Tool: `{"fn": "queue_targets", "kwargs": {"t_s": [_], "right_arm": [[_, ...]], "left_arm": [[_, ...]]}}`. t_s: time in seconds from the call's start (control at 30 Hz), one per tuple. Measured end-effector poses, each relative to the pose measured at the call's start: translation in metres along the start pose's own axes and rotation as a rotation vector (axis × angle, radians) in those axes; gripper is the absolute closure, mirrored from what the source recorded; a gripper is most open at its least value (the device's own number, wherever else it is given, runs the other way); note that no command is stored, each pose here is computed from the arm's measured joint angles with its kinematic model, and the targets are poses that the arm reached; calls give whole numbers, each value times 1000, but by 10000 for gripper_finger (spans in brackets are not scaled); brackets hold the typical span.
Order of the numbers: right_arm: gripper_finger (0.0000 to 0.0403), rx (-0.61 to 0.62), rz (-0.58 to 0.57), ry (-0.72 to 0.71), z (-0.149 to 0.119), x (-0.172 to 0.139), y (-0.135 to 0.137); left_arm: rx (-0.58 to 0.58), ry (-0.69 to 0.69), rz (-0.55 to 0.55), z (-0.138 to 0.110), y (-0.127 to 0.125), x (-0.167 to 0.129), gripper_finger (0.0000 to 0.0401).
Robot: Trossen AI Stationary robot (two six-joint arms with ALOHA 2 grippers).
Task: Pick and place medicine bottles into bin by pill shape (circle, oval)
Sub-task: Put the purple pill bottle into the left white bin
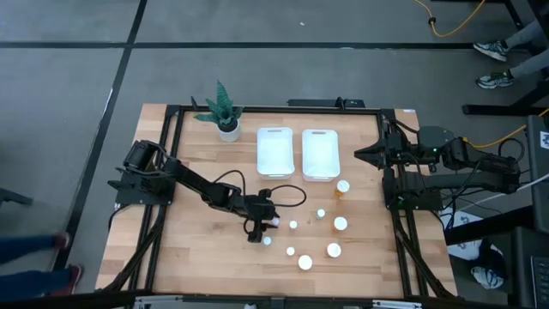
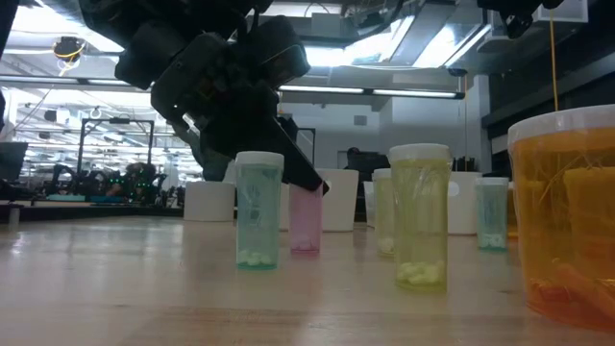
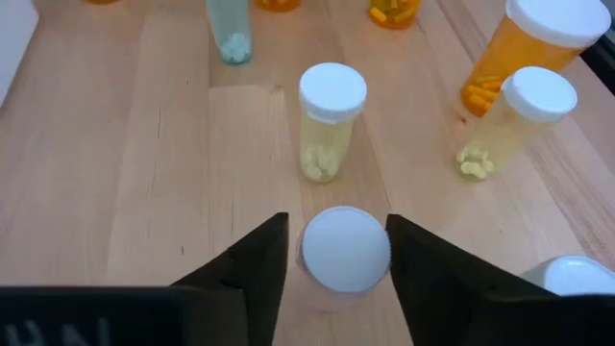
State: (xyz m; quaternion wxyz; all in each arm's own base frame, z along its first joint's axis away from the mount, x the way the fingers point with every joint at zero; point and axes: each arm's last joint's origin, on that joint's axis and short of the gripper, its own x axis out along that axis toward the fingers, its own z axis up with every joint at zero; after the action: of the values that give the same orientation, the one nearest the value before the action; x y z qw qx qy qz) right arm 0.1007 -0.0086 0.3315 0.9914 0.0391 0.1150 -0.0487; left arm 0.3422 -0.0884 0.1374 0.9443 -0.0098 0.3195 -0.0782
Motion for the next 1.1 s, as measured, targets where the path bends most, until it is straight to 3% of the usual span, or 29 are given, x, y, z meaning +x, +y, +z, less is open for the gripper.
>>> {"fn": "queue_targets", "kwargs": {"t_s": [0.13,0.3,0.43,0.57,0.87,1.1], "right_arm": [[363,0,0,0,0,0,0],[363,0,0,2,0,0,0],[363,0,0,2,0,0,0],[363,0,0,3,0,0,0],[363,-4,0,3,0,0,0],[363,-4,0,3,0,0,0]], "left_arm": [[-9,-1,12,7,5,-10,275],[-2,-76,51,33,22,-46,300],[31,-179,150,56,48,-83,303],[-12,-230,283,64,88,-104,304],[-213,-180,496,41,179,-100,306],[-219,-96,438,64,211,-73,306]]}}
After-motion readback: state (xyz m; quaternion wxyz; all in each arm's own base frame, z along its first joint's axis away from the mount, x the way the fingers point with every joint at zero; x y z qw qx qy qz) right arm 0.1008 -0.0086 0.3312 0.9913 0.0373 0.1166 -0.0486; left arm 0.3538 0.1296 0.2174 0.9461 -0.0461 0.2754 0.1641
